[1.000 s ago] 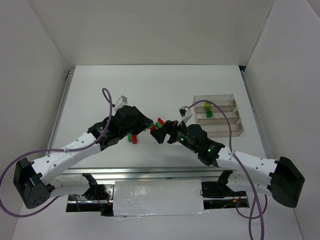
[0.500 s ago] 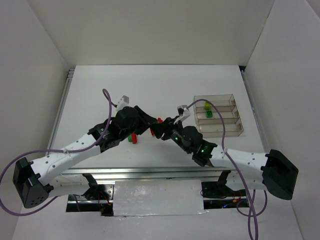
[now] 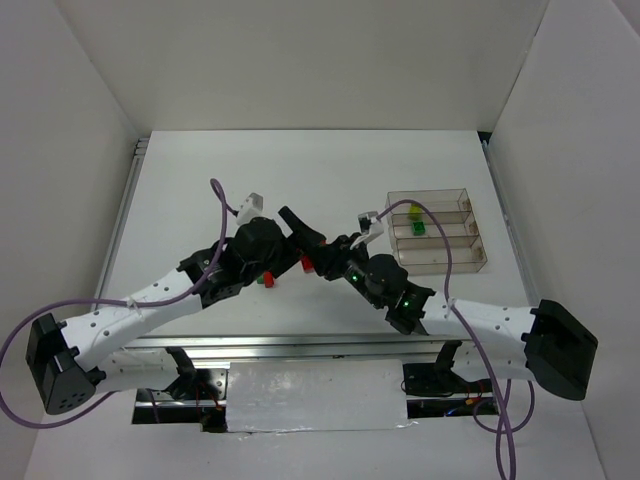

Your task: Sort the legos into containers by color

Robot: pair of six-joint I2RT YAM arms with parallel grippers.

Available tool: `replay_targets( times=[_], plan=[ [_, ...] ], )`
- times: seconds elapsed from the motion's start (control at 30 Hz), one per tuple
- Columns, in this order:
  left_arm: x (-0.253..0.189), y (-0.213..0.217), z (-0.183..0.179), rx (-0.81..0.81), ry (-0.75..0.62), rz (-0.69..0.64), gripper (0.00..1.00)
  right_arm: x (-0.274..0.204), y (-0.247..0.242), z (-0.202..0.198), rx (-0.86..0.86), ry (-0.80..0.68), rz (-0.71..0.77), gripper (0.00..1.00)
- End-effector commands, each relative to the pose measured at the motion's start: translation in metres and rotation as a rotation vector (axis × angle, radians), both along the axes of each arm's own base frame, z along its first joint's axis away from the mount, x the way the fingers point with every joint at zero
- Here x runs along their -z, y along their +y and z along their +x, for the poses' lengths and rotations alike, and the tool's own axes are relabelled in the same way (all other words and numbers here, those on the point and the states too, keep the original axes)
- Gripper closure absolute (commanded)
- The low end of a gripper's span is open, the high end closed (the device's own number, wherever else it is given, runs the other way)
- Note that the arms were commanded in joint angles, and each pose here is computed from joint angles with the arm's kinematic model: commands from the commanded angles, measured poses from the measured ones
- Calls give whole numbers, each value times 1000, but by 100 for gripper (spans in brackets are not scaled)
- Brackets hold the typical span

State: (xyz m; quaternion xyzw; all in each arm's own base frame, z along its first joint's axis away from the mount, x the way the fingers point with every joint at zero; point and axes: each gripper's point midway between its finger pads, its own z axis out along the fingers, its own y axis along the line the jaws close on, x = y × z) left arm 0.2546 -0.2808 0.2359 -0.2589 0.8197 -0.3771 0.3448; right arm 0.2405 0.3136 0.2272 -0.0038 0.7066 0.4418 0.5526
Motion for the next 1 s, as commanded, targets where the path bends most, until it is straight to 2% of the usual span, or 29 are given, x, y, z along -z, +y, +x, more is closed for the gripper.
replay_targets(
  times=[0.0, 0.03, 0.07, 0.13, 0.17, 0.23, 0.27, 0.4, 0.67, 0.97],
  plan=[
    [-31, 1, 1, 14, -77, 27, 0, -3, -18, 10, 87, -6, -14, 100],
    [-49, 5, 5, 1, -113, 44, 0, 18, -28, 14, 134, 69, -68, 100],
    [-43, 22, 8, -52, -102, 133, 0, 23, -42, 27, 185, 101, -83, 100],
    [-61, 41, 12, -113, -133, 193, 0, 35, -61, 39, 249, 196, -86, 100],
    [-62, 61, 13, -170, -141, 258, 1, 54, -75, 41, 268, 269, -138, 100],
    [-72, 75, 13, -174, -192, 321, 1, 62, -117, 64, 403, 351, -141, 100],
    [-75, 83, 11, -185, -200, 341, 1, 79, -137, 63, 451, 421, -201, 100],
    [-69, 123, -3, -230, -192, 467, 1, 82, -219, 89, 676, 530, -257, 100],
    [-51, 153, -26, -191, -194, 540, 0, 96, -286, 118, 803, 676, -340, 100],
    [-46, 169, -35, -180, -195, 598, 1, 102, -318, 137, 819, 718, -344, 89]
  ],
)
